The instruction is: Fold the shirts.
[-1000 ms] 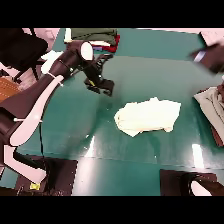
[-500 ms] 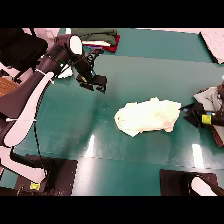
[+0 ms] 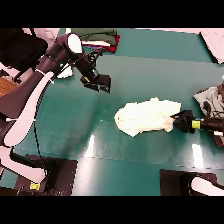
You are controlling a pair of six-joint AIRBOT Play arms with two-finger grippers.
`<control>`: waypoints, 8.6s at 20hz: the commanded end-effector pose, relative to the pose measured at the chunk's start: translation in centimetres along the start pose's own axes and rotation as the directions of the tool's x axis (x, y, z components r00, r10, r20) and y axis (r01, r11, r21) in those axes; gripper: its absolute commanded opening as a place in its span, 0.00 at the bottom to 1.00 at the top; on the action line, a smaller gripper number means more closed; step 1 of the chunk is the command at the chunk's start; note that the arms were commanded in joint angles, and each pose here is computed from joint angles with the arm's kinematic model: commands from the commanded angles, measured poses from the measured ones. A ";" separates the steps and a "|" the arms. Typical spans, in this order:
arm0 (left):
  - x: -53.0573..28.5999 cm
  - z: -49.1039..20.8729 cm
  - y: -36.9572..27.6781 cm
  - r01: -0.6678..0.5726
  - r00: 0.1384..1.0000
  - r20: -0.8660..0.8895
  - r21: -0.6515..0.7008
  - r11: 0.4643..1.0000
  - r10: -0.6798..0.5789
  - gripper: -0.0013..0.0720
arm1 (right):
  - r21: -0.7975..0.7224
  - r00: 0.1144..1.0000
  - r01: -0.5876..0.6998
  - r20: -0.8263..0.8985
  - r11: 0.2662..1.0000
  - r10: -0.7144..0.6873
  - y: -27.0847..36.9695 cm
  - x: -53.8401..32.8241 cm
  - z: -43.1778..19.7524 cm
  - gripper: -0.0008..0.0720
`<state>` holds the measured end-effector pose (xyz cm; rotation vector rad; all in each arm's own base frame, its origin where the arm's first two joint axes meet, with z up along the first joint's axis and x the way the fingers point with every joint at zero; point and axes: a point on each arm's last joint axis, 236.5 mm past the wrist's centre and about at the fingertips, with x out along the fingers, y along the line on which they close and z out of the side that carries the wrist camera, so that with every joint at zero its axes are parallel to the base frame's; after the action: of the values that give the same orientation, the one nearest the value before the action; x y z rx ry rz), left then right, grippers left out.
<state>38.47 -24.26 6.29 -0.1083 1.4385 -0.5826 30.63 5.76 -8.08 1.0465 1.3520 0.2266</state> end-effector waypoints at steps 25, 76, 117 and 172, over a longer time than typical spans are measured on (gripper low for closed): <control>13.9 -8.2 -11.0 0.501 0.861 -0.038 -0.104 0.859 -0.507 0.06 | -0.394 0.946 -0.071 0.266 0.916 0.188 17.4 -8.1 5.4 0.03; -25.3 9.7 -7.6 -0.306 0.398 0.916 0.191 0.933 -0.057 0.06 | -0.698 0.720 -0.213 0.361 0.684 0.593 30.2 -17.8 0.5 0.04; 3.9 -25.0 6.0 -0.098 0.864 -0.496 0.000 0.995 0.085 0.79 | -0.263 0.801 0.522 -0.177 0.812 -0.572 1.8 -8.5 2.0 0.17; -15.7 8.7 7.9 -0.277 0.745 0.648 0.088 0.957 0.156 0.06 | -0.034 0.999 -0.024 -0.025 0.999 0.023 9.4 3.8 11.1 0.76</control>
<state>48.94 -12.99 18.42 0.0072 0.7096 -0.4169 42.29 6.32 -4.86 0.9852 1.3810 0.2365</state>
